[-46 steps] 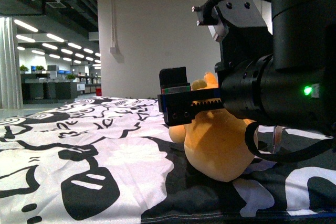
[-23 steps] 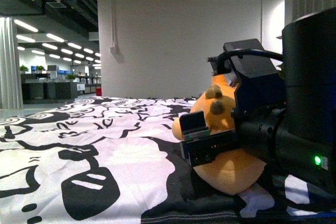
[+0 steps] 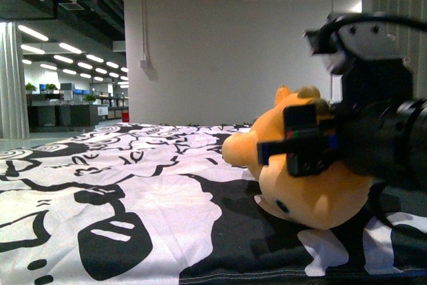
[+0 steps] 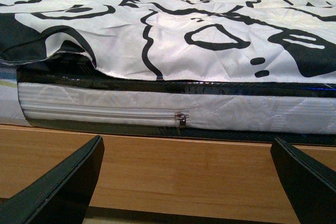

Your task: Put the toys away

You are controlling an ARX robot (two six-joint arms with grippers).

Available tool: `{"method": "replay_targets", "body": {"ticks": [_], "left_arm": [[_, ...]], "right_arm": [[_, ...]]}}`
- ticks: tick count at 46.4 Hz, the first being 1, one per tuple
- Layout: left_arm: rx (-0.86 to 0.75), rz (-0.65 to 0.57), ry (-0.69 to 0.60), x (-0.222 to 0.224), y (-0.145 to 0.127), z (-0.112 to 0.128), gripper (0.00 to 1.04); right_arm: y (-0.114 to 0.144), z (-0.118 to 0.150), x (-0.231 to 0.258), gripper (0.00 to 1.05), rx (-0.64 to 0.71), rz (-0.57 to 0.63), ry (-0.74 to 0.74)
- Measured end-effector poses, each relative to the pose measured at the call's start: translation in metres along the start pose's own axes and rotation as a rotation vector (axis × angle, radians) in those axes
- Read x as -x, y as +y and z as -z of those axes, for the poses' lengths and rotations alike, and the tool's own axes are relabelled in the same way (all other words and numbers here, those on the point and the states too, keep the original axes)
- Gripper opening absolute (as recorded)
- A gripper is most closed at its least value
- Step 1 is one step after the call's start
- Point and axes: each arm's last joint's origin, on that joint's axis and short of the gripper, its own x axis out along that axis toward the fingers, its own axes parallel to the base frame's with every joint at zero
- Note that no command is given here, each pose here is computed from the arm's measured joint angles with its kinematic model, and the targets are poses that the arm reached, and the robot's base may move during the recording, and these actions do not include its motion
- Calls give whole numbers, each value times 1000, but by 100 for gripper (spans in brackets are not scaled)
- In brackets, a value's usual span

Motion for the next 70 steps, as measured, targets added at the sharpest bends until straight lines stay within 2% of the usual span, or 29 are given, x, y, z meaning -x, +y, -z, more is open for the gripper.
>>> {"method": "replay_targets", "body": {"ticks": [3, 8, 12, 16, 25, 36, 41, 53, 70], "left_arm": [[0, 0, 0, 0, 0, 0, 99], [0, 0, 0, 0, 0, 0, 99], [0, 0, 0, 0, 0, 0, 99], [0, 0, 0, 0, 0, 0, 99], [0, 0, 0, 0, 0, 0, 99], [0, 0, 0, 0, 0, 0, 99], [0, 0, 0, 0, 0, 0, 99], [0, 0, 0, 0, 0, 0, 99], [0, 0, 0, 0, 0, 0, 99]], "right_arm": [[-11, -21, 13, 25, -39, -36, -32], [-33, -52, 38, 11, -72, -80, -105], [-52, -71, 61, 9, -99, -107, -155], [-67, -77, 89, 8, -117, -150, -176], [-81, -49, 157, 8, -171, -297, -160], [-80, 2, 206, 8, -250, -268, -126], [-77, 21, 215, 8, -267, -252, -116], [-72, 46, 218, 8, -289, -191, -117], [-64, 80, 219, 8, -217, -117, -128]]}}
